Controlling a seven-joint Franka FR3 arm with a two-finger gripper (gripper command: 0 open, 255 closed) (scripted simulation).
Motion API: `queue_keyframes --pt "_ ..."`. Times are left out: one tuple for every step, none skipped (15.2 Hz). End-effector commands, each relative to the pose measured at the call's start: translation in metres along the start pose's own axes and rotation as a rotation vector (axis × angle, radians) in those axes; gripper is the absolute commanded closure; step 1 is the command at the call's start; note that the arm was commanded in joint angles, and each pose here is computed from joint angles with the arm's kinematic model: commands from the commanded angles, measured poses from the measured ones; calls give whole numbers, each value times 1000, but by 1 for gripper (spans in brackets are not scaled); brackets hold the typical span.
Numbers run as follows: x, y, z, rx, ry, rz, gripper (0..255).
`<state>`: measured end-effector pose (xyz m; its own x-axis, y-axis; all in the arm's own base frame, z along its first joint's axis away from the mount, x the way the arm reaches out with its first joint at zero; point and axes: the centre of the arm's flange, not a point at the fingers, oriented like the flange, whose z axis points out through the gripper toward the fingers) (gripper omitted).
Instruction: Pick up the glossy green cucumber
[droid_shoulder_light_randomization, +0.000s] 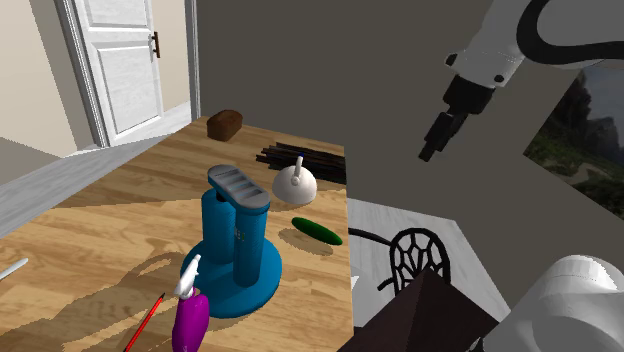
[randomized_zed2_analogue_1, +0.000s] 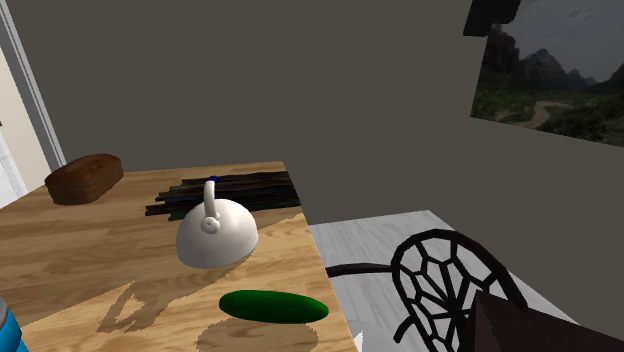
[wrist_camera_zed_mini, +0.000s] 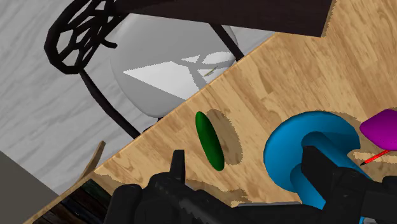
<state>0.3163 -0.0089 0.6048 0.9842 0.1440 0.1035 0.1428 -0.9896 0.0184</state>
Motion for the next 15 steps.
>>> queue_keyframes --pt "0 0 0 0 0 0 0" --pt "6 2 12 5 -1 -7 0" --pt "12 4 23 9 -3 -14 0" --pt "18 6 35 14 -4 -20 0" --pt "24 8 47 18 -5 -27 0" --pt "31 10 59 23 -6 -34 0" --pt "37 12 70 27 -8 -41 0" --pt "43 14 82 32 -9 -48 0" --pt "49 15 94 36 -10 -54 0" --pt "55 17 106 41 -11 -61 0" --pt "61 18 118 45 -13 -68 0" --pt "67 19 130 50 -14 -75 0" --pt "73 21 141 54 -15 -82 0" --pt "79 22 153 59 -17 -88 0" --pt "85 23 165 63 -18 -95 0"
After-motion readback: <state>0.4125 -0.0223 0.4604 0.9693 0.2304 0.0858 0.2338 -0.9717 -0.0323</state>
